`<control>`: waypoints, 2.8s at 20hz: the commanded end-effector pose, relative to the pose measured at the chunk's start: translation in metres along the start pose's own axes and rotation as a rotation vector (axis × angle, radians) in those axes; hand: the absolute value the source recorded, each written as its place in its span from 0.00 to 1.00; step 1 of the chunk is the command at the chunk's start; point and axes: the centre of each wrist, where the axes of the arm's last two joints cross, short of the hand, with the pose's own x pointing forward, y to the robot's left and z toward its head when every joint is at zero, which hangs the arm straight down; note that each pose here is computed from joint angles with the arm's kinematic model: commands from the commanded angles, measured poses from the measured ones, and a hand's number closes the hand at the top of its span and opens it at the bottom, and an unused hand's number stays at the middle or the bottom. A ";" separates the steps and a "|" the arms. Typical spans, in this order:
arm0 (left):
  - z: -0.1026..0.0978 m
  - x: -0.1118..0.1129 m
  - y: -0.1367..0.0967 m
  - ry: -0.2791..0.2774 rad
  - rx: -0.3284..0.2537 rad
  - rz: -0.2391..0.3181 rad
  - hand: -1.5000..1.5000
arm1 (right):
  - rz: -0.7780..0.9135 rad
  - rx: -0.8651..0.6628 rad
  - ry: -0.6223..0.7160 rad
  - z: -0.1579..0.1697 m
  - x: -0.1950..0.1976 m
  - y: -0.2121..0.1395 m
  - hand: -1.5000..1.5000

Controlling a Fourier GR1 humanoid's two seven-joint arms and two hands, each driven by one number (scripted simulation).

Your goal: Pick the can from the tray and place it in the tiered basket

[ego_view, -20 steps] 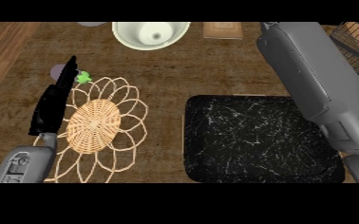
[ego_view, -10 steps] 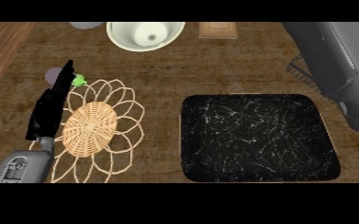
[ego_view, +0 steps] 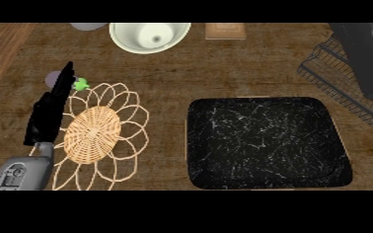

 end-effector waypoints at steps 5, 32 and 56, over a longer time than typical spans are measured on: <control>0.006 0.000 0.000 -0.002 0.007 -0.009 0.50 | 0.355 -0.046 0.124 -0.062 -0.056 -0.006 1.00; 0.003 0.002 0.013 0.003 0.018 -0.008 0.50 | -0.005 0.249 0.240 -0.055 -0.171 0.044 0.00; 0.015 -0.009 0.027 0.040 0.049 -0.006 0.50 | -0.385 -0.011 0.426 -0.010 -0.253 -0.112 0.00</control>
